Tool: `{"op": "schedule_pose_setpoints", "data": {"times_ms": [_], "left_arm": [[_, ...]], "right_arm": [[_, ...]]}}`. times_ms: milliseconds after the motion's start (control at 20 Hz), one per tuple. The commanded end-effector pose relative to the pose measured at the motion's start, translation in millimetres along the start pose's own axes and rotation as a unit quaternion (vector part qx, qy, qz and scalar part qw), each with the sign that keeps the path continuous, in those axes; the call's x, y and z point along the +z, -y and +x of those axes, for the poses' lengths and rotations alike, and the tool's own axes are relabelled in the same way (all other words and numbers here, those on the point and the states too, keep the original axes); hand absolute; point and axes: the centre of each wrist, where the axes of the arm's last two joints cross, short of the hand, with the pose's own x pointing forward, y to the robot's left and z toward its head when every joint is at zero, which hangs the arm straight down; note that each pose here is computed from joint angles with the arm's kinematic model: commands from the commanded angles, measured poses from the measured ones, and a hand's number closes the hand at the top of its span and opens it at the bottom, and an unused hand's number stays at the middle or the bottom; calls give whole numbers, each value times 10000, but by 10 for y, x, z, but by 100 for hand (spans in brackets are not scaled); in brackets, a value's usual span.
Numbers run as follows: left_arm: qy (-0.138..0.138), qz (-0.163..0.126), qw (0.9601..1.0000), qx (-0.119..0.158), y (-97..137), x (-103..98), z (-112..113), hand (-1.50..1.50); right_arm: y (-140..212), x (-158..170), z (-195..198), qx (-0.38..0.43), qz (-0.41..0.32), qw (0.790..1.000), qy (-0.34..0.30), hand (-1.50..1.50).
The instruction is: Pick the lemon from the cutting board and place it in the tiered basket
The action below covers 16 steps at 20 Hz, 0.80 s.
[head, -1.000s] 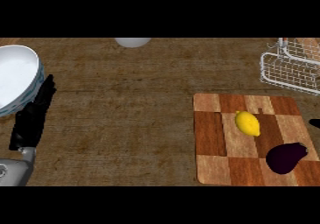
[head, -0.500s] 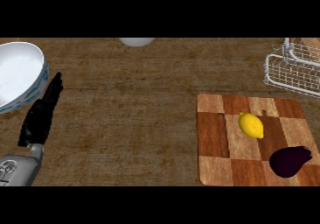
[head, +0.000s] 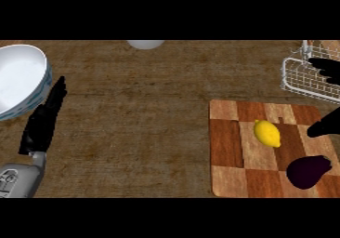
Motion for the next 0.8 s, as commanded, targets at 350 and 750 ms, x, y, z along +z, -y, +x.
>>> {"op": "schedule_pose_setpoints", "data": {"times_ms": [350,750], "left_arm": [[-5,37,10000,35,95,-8,-17,0],[-47,87,9999,36,36,83,75,0]], "right_arm": [[-352,-302,-16,545,419,9959,-589,-150],[-708,-152,24,829,433,9937,-615,-150]]}}
